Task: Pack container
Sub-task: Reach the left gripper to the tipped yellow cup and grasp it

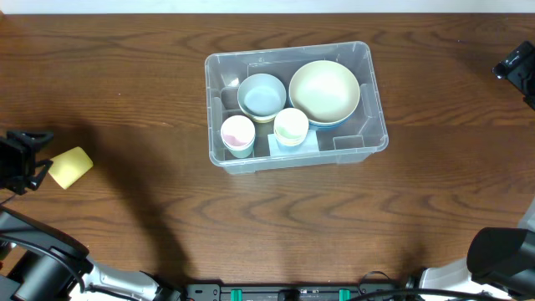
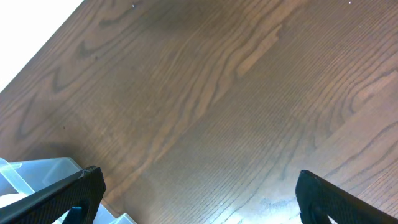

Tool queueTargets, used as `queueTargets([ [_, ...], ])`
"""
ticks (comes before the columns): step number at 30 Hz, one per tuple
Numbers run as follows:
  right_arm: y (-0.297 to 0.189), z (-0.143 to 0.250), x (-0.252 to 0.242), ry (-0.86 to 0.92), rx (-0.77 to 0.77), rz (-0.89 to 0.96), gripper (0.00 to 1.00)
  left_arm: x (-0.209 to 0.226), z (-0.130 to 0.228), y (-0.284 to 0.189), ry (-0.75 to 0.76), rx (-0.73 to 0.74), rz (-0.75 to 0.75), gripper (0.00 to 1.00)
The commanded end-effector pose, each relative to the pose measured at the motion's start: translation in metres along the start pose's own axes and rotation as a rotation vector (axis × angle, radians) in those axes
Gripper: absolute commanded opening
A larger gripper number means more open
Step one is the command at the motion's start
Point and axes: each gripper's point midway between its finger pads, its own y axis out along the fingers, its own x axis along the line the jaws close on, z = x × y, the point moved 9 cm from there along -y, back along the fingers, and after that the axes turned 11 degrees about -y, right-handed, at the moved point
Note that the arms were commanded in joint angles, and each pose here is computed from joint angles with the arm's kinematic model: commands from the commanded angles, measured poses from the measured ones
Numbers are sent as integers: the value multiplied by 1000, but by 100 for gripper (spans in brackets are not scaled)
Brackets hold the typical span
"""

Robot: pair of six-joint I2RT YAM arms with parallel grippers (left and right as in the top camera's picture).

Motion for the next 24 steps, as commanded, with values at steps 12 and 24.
queueTargets([
  [12, 2, 0, -1, 16, 6, 3, 99, 53, -11, -2, -176, -120, -140, 68],
  [24, 2, 0, -1, 16, 6, 3, 99, 67, -24, 15, -141, -141, -133, 68],
])
